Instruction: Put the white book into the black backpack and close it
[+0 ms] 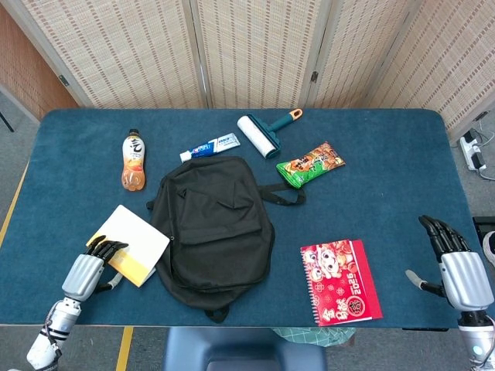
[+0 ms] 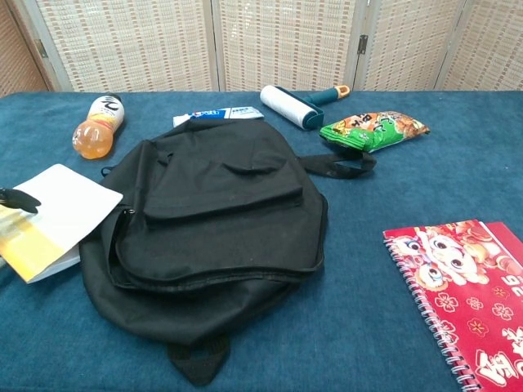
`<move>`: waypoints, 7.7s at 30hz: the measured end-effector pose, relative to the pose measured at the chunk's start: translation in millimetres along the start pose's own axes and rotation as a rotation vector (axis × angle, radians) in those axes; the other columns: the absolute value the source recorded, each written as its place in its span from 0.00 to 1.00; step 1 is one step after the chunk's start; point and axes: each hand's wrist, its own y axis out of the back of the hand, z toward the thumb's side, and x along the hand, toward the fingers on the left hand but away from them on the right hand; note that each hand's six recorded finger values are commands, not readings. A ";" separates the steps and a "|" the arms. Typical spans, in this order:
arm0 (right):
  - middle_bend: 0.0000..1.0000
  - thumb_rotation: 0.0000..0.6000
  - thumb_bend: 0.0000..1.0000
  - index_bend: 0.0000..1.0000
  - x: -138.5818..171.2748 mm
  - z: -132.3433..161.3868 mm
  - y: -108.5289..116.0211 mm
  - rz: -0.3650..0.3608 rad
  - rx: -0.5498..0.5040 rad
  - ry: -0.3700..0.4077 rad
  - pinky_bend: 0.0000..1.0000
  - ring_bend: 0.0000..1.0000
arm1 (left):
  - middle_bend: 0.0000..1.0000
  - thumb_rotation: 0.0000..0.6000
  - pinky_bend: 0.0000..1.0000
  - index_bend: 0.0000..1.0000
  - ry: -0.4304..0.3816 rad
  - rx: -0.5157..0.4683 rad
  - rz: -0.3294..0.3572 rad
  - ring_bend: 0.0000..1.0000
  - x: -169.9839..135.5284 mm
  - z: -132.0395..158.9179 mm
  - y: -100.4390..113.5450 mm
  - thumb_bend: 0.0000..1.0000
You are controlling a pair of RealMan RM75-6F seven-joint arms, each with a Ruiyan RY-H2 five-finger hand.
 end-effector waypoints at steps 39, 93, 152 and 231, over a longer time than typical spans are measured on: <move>0.13 1.00 0.17 0.00 0.3 -2.5 -4.0 0.021 0.005 -0.013 0.17 0.11 | 0.42 1.00 0.23 0.62 -0.009 -0.094 0.198 0.35 22.8 13.2 6.7 0.38; 0.19 1.00 0.22 0.17 -63.2 192.3 -109.0 0.456 -0.020 0.549 0.22 0.16 | 0.64 1.00 0.31 0.71 -0.238 0.114 0.576 0.52 -9.0 40.4 123.0 0.54; 0.39 1.00 0.60 0.70 -151.3 325.6 -169.4 0.576 -0.028 0.569 0.33 0.26 | 0.64 1.00 0.31 0.70 -0.295 0.106 0.542 0.52 3.8 45.2 122.0 0.54; 0.42 1.00 0.71 0.69 -223.1 435.2 -103.8 0.508 -0.777 0.281 0.40 0.34 | 0.71 1.00 0.49 0.72 -0.660 0.285 0.289 0.60 68.3 164.3 14.6 0.54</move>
